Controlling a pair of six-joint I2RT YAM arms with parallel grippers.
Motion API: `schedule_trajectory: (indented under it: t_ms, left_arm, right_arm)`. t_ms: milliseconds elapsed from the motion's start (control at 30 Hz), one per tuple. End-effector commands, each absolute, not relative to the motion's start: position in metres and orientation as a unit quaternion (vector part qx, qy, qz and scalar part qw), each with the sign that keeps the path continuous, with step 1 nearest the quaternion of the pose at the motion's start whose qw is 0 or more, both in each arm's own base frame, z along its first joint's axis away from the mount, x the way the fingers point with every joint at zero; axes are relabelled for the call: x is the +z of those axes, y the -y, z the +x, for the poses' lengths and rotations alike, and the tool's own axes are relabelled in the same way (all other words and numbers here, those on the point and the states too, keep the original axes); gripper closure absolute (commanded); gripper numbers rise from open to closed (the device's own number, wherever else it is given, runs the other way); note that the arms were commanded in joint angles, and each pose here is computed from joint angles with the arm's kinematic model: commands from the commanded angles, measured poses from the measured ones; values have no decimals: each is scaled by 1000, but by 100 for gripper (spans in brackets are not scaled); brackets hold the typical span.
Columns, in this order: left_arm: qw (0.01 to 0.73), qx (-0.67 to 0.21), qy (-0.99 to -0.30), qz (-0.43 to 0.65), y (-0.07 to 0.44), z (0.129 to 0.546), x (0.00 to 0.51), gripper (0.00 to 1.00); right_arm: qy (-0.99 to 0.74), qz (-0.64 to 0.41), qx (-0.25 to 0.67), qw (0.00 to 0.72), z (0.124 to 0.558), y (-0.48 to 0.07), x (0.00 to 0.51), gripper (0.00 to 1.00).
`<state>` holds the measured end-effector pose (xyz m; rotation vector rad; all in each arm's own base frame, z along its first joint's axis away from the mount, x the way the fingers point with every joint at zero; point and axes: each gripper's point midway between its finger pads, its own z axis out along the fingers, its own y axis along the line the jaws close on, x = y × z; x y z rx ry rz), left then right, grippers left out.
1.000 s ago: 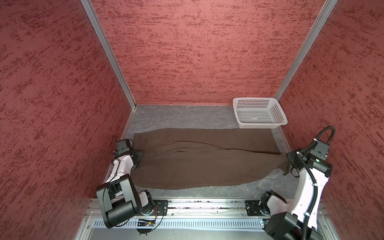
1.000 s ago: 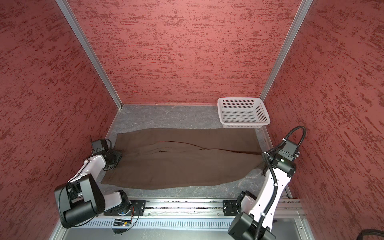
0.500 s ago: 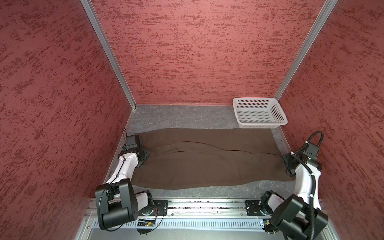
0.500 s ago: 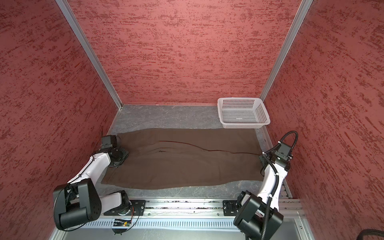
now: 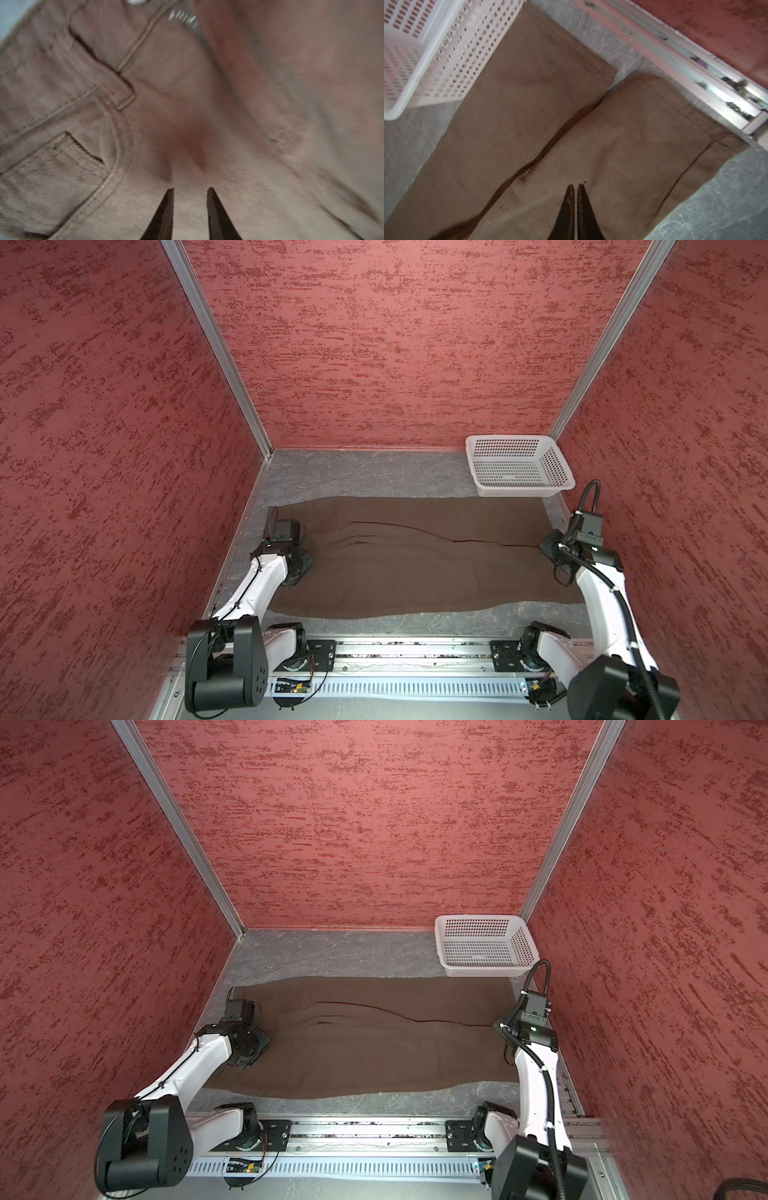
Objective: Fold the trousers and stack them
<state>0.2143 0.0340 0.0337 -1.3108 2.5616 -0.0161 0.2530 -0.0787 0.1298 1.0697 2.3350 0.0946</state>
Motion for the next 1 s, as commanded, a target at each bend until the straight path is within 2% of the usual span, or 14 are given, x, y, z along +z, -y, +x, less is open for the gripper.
schedule_trajectory:
  t_ms: [0,167,500,667,800,967]
  left_arm:
    - [119,9,-872,-475,-49,214,26,71]
    - [85,-20,-847,-524,-73,213,7,75]
    - [108,14,-840,-531,-109,254,8,75]
    - [109,-7,-835,-539,-108,271,6,75]
    - [117,-13,-846,-520,-95,281,19,75]
    - [156,-27,-857,-490,-77,292,52,74]
  right_arm:
    - [-879,380,33,287,262,73,128,92]
    - [-886,372,42,275,262,66,118,88]
    - [-900,368,52,228,256,55,98,84]
    - [-904,371,58,203,258,50,81,83]
    - [-902,376,56,206,268,53,74,85]
    - [-904,380,69,182,276,49,51,94]
